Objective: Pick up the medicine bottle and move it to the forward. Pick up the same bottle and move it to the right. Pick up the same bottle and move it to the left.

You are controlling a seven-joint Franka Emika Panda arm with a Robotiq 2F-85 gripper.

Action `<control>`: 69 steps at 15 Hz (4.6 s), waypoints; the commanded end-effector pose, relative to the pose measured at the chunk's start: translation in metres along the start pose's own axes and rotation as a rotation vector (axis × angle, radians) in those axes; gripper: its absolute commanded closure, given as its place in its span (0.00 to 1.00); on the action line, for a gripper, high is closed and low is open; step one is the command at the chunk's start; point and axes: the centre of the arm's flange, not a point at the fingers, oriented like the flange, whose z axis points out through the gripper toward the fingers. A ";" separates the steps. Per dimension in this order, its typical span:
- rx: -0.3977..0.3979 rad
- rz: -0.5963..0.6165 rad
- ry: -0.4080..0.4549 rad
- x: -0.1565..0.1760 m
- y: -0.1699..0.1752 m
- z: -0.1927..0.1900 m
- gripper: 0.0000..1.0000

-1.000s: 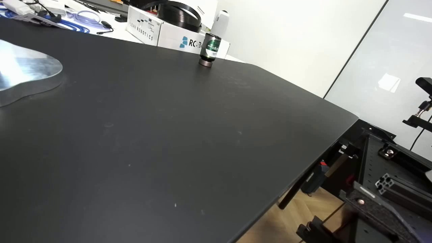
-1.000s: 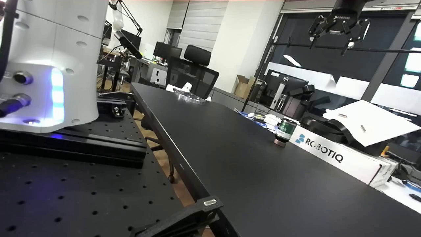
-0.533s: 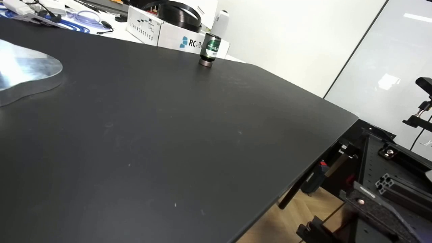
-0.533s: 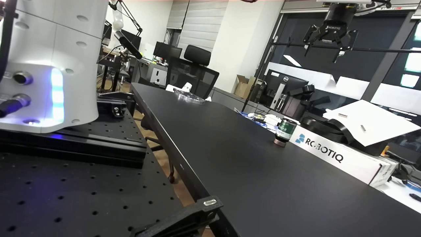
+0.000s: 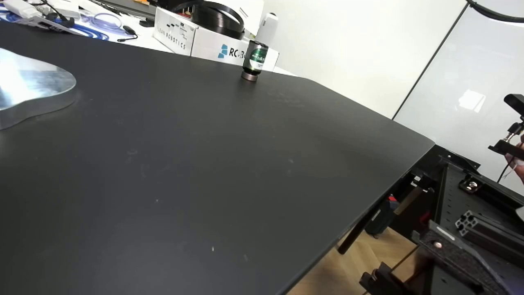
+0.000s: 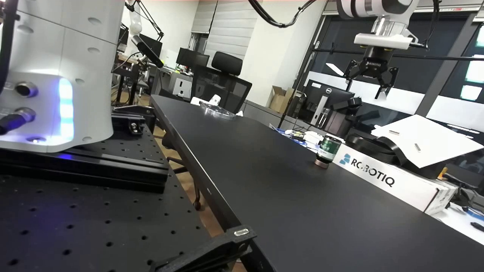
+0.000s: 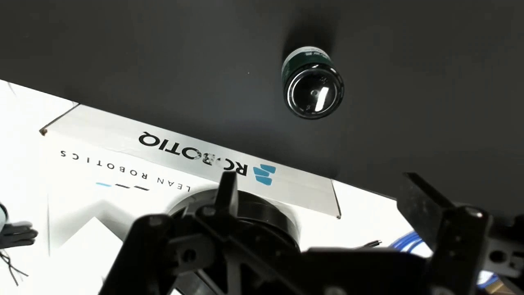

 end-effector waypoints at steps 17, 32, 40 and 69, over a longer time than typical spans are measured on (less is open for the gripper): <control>0.075 0.061 -0.110 -0.004 -0.010 0.142 0.00; 0.051 0.082 -0.073 -0.009 -0.010 0.179 0.47; 0.085 0.055 -0.252 -0.047 -0.016 0.108 0.55; 0.095 -0.209 -0.124 -0.287 -0.133 0.107 0.55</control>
